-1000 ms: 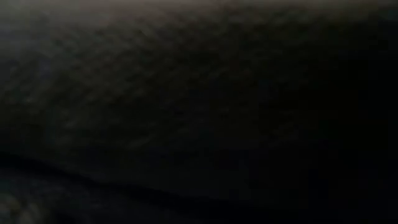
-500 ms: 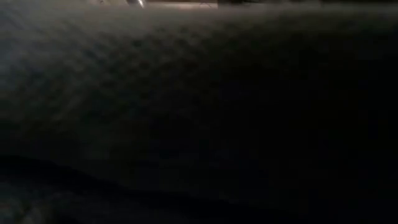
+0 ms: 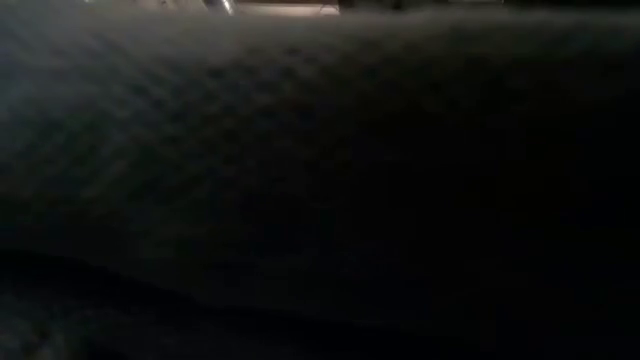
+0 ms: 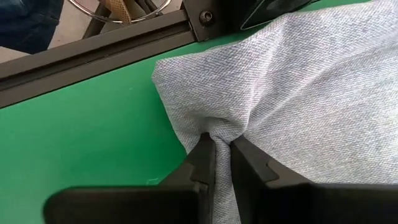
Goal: Fold laundry
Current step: Fold the light blue jeans
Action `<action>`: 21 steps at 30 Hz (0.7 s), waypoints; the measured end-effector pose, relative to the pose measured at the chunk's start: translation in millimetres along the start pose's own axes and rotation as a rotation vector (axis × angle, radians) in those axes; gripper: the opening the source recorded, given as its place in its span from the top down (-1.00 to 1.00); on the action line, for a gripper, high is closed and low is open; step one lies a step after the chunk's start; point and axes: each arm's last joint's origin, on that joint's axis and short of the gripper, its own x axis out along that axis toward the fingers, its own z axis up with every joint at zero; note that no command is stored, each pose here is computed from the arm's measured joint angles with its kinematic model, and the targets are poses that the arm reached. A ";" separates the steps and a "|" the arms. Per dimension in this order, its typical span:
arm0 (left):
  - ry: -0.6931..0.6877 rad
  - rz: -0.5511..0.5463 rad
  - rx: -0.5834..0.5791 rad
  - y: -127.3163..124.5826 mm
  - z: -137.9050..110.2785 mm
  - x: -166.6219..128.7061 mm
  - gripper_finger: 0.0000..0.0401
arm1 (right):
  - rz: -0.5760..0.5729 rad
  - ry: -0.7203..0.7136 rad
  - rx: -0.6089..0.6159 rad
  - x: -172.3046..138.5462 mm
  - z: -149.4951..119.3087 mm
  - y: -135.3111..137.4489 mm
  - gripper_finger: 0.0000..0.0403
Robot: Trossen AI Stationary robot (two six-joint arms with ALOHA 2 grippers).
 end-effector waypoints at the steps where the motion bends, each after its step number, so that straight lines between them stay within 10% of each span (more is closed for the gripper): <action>1: 0.042 0.022 0.036 -3.0 0.7 4.9 0.14 | 0.002 -0.003 0.003 0.0 -0.6 -1.1 0.82; 8: 0.405 0.274 0.182 -12.9 10.1 29.5 0.14 | 0.006 -0.013 0.012 0.1 0.0 -1.2 0.82; 21: 0.549 0.307 0.153 -39.9 7.2 55.8 0.14 | 0.030 -0.029 0.017 0.3 0.6 -0.2 0.81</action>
